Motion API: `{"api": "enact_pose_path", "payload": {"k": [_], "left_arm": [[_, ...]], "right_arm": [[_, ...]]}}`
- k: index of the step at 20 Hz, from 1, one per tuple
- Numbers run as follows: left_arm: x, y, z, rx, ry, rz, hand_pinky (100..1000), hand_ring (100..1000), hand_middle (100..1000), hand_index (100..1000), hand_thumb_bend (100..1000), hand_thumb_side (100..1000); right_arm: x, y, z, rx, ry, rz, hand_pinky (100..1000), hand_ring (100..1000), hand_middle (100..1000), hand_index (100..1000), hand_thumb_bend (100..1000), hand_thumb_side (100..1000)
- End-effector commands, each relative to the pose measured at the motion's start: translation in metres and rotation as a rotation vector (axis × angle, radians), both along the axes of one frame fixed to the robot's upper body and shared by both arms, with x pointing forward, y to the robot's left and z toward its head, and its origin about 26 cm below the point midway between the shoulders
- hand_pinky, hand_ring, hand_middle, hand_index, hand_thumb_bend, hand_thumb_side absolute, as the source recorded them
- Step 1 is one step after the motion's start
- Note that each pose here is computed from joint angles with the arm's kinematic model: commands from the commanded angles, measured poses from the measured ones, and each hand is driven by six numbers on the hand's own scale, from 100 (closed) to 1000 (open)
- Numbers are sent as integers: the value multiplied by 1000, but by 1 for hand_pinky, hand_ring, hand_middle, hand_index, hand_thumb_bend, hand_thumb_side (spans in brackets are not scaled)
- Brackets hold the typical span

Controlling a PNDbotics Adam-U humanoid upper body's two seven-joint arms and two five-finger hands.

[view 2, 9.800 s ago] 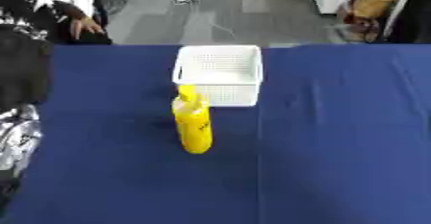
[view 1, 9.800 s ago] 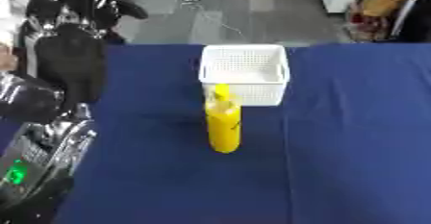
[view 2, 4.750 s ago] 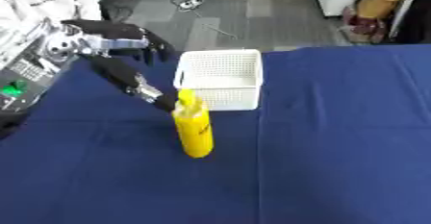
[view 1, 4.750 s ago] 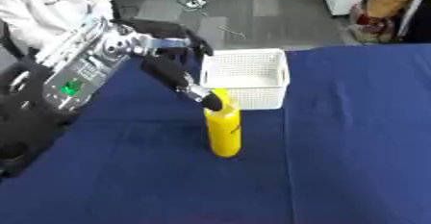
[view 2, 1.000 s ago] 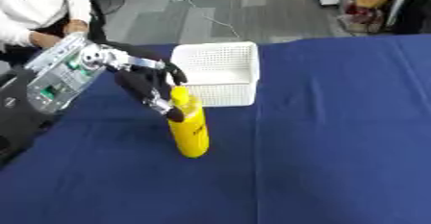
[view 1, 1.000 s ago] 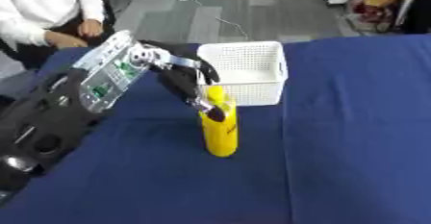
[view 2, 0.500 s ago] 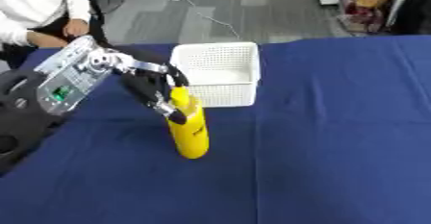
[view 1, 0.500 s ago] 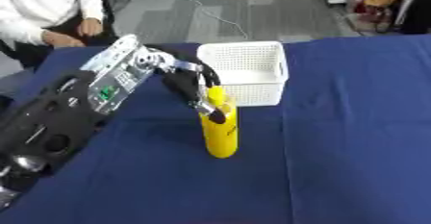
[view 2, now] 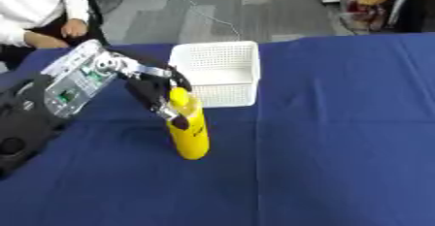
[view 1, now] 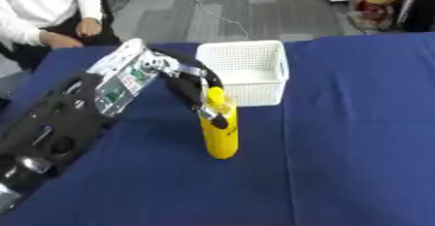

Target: Pick up objects on the table and place them in the box.

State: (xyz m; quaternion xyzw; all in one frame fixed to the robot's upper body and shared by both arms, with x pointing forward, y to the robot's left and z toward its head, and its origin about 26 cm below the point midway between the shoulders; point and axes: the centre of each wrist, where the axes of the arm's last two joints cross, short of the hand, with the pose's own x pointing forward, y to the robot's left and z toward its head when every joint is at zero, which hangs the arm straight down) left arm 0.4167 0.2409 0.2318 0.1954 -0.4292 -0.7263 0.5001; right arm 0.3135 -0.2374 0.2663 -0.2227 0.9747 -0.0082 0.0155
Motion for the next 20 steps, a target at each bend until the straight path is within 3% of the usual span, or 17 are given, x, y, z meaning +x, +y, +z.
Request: {"api": "enact_pose_path", "payload": {"k": [1,20], "left_arm": [[0,3,7,6,-21,-2,703,729,859,954,758,701],[2,11,4,12,-20,24,702,733,864,960,744,691]], "right_arm": [[-3,3,10,0,-33,14,183,254,320,451,100,859],[-3,7,15,17,-44,35,183,254,320,451,100,858]]}}
